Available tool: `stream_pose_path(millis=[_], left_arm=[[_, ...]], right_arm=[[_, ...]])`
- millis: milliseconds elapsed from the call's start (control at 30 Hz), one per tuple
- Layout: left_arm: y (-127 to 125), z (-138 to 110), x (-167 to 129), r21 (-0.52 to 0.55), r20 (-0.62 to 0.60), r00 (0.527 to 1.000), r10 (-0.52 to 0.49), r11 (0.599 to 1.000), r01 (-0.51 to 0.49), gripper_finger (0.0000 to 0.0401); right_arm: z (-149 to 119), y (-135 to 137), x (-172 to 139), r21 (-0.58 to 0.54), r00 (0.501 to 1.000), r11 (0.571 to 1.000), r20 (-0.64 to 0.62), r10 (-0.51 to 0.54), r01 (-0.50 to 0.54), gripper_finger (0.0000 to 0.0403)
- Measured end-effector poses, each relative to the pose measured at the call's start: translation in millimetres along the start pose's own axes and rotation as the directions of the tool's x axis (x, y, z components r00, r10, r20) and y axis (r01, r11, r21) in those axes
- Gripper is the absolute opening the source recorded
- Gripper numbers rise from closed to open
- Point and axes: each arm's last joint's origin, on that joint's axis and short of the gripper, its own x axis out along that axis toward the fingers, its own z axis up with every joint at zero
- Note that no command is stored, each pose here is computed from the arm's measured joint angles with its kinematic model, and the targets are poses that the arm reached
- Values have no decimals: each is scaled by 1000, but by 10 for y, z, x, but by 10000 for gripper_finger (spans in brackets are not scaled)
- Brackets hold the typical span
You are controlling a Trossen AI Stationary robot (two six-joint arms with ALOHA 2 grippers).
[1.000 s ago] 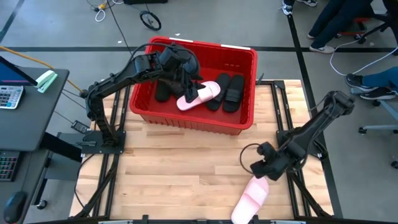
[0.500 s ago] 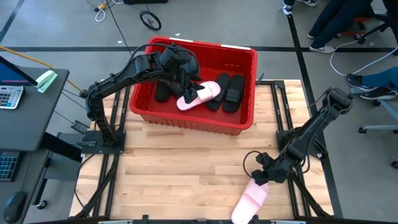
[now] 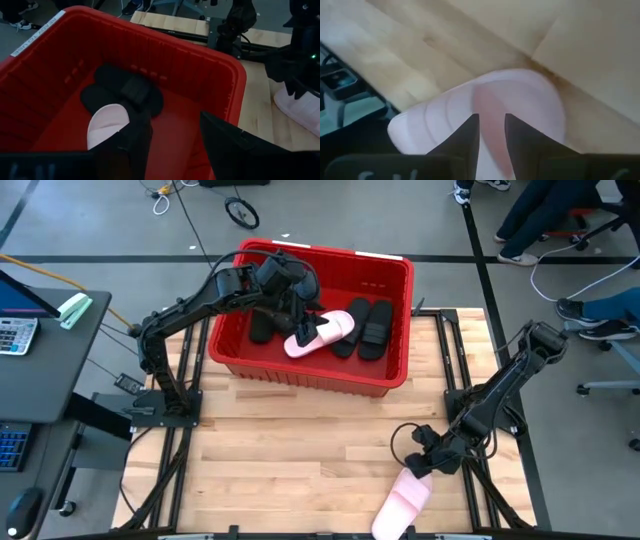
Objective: Pick and place slides into bin
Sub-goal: Put the pink slide into the bin
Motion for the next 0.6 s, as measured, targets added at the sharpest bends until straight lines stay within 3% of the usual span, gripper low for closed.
stream_pose_path(millis=[600], left_arm=[[0, -41, 0, -3, -42, 999, -1, 1000, 1, 176]], right_arm=[[-29, 32, 92, -46, 999, 999, -37, 8, -10, 99]])
